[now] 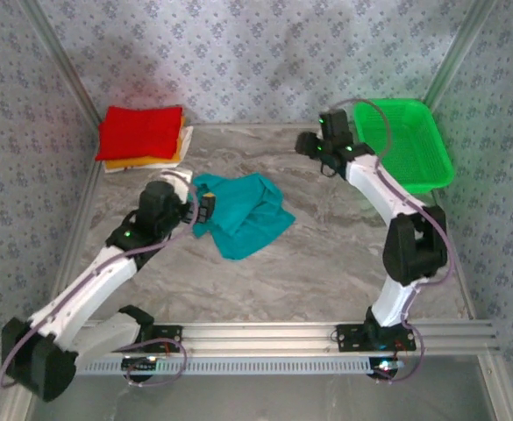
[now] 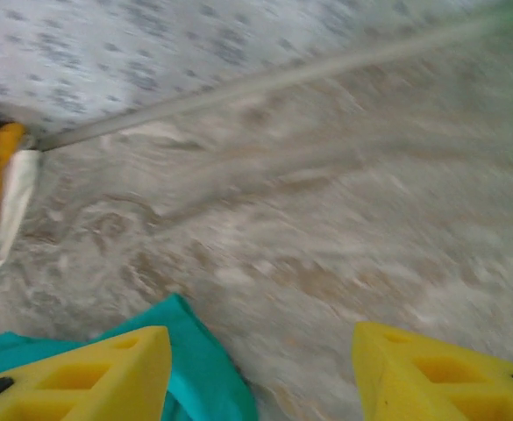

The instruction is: Fold and stack the t-shirts

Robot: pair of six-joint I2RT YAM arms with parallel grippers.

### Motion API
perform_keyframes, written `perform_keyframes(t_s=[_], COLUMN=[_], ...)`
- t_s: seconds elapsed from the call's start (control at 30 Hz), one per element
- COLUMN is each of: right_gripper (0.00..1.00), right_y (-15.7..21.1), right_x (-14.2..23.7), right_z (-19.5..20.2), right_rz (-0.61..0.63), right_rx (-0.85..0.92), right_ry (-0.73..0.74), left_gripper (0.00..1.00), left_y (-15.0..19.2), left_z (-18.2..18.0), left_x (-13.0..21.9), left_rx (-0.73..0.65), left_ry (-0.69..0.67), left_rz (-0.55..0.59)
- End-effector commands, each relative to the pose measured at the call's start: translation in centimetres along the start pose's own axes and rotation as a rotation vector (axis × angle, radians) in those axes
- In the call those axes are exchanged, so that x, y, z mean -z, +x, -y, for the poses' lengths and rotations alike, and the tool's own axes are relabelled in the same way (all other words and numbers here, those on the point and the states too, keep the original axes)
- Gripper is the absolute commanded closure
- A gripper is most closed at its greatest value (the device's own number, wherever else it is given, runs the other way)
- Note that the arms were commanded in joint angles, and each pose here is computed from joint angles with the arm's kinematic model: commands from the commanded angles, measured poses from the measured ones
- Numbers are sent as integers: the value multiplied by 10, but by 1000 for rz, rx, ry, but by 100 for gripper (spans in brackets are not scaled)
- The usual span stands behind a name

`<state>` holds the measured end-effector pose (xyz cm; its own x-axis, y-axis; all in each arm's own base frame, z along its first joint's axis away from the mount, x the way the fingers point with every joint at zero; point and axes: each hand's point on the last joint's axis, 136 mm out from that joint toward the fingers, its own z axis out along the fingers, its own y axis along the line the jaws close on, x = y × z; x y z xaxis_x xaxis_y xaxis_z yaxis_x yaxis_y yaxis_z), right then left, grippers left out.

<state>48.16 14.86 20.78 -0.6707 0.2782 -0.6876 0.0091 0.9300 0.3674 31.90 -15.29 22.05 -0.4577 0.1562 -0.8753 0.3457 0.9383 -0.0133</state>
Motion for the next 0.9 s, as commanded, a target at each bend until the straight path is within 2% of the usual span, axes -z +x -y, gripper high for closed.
perform_keyframes(t_s=[0.0, 0.07, 0.17, 0.37, 0.47, 0.53, 0.6, 0.67, 0.7, 0.77, 0.8, 0.87], right_gripper=[38, 38, 33, 32, 32, 35, 38, 42, 45, 52, 54, 63], right_y=[44, 91, 139, 213, 230, 233, 232, 224, 220, 208, 204, 195], right_x=[5, 0, 7, 7, 4, -2, -9, -16, -18, -21, -22, -26], right_z=[-12, -6, -9, -12, -13, -12, -10, -8, -8, -12, -12, -12], right_rz=[-91, -174, -241, -381, -399, -400, -379, -347, -334, -299, -286, -261], right_rx=[-81, -111, -92, -86, -64, -58, -60, -67, -68, -63, -60, -45], right_ry=[-135, -182, -206, -221, -222, -212, -200, -187, -185, -182, -175, -156], left_gripper=[2, 2, 2, 2, 3, 14, 17, 31, 40, 75, 84, 90], left_y=[8, 16, 25, 50, 62, 67, 72, 73, 72, 66, 62, 52], left_z=[36, 56, 77, 64, 56, 53, 46, 40, 38, 34, 33, 28], left_x=[-23, -43, -71, -119, -134, -141, -148, -152, -154, -154, -153, -149], left_rx=[-68, -143, -251, -222, -187, -188, -176, -162, -156, -141, -140, -141], left_ry=[173, 224, 252, 191, 176, 168, 144, 128, 125, 113, 104, 73], left_rz=[-102, -152, -228, -336, -366, -378, -390, -387, -386, -376, -366, -340])
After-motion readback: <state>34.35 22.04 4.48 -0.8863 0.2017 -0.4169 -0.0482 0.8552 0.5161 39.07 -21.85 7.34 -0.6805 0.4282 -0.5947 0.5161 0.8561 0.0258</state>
